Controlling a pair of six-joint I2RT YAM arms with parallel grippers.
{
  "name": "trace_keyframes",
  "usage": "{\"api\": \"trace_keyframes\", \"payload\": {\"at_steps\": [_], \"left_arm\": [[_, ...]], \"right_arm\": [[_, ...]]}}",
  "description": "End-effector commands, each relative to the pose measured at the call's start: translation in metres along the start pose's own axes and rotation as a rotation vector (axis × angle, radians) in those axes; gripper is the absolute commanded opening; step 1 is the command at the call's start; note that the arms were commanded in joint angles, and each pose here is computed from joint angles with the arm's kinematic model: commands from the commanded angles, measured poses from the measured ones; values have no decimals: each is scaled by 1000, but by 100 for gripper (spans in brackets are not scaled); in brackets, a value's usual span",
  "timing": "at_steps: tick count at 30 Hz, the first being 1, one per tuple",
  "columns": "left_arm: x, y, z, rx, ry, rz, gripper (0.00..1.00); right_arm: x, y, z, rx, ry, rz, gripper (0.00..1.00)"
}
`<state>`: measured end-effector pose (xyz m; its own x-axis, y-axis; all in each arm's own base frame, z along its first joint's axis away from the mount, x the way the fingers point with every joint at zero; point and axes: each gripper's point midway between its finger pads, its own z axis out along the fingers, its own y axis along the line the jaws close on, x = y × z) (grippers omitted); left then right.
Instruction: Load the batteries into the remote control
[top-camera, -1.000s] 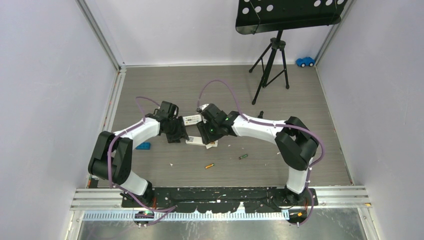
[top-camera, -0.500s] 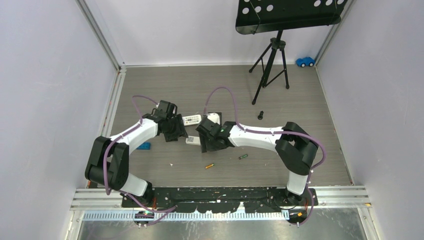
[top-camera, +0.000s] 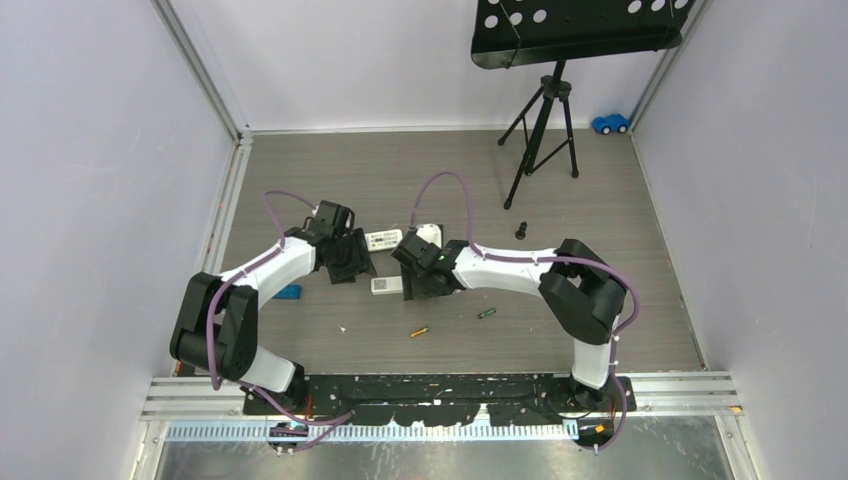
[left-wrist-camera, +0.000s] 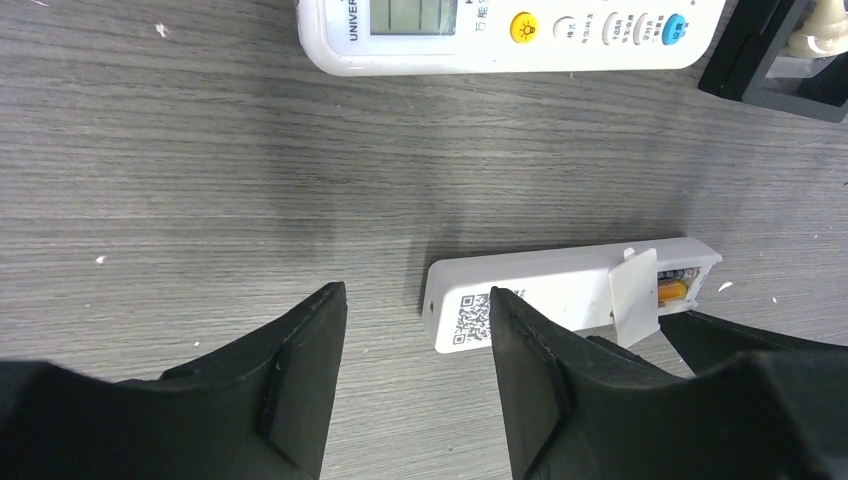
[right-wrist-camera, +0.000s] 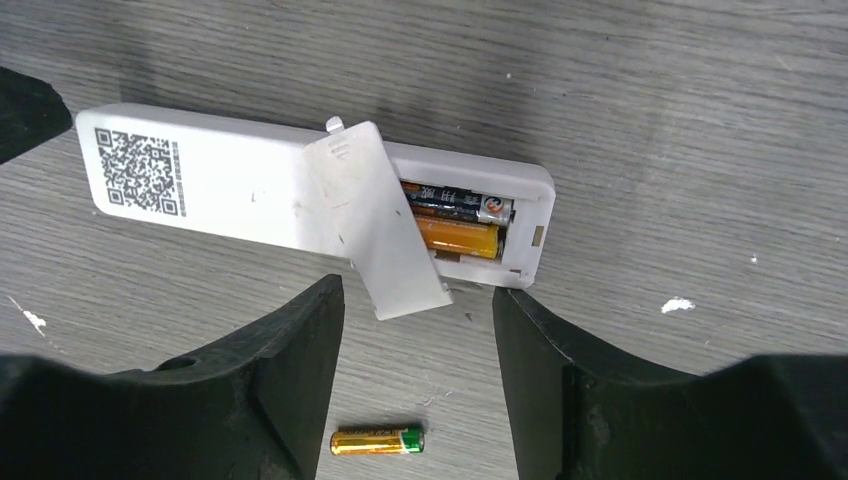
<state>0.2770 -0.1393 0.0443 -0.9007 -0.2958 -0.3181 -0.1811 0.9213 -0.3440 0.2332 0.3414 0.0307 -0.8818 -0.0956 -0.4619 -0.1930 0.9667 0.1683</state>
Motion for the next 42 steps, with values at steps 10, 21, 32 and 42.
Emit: {"api": "trace_keyframes", "payload": {"at_steps": [10, 21, 32, 42], "left_arm": [[-12, -6, -9, 14, -44, 1, 56], [-14, -9, -18, 30, -59, 3, 56], [-13, -34, -42, 157, -61, 9, 63], [16, -98, -88, 569, 75, 45, 74]], "right_arm": [[-30, 19, 2, -36, -81, -28, 51], [-28, 12, 11, 9, -61, -116, 27], [-38, 11, -34, -102, -140, -267, 14], [-17, 36, -110, -461, -147, -405, 13]]}}
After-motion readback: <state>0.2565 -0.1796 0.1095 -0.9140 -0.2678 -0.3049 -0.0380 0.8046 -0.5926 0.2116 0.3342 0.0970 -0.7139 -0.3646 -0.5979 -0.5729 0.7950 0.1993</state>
